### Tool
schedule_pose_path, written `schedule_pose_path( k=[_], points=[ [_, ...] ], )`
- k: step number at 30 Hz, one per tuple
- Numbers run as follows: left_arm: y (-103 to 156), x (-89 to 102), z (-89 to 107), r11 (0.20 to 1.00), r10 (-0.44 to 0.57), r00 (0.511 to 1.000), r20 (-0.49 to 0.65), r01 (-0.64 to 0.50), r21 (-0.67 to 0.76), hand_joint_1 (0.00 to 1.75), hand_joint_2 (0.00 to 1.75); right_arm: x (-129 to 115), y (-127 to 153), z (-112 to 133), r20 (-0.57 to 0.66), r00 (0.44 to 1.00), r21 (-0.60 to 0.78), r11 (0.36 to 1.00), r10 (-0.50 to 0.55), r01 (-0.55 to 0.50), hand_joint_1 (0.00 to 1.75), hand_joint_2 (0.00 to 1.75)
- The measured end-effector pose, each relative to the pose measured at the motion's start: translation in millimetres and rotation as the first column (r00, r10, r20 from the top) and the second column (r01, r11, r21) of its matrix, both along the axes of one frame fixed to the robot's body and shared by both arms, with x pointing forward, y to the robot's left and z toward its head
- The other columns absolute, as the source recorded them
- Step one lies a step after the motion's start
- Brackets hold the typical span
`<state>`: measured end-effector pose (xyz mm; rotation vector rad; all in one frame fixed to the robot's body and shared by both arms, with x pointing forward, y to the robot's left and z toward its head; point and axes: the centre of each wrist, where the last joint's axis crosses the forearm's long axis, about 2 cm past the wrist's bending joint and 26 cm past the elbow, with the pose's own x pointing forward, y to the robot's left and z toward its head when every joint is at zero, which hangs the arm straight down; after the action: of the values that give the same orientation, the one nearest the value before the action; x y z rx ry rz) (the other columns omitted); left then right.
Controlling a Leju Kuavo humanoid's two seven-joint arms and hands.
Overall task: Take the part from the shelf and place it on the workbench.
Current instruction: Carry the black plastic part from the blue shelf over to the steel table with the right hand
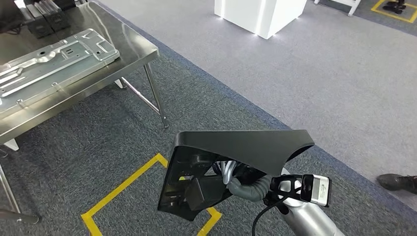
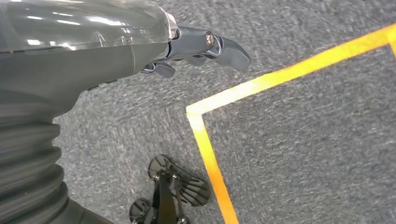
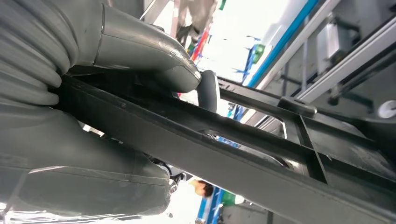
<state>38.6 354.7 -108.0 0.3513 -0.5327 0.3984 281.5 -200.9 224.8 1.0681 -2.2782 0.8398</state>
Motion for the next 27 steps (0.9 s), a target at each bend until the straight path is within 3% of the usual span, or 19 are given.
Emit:
schedule_pose_path(
  k=[27],
  points=[
    [-0.7,0.6,0.0,1.0,0.012,1.0,0.004,-0.012,-0.004,0.0,1.75,0.1,-4.6,-1.8,-0.008,1.0,-0.008,1.0,0.003,-0.003,1.71,1.75]
  ],
)
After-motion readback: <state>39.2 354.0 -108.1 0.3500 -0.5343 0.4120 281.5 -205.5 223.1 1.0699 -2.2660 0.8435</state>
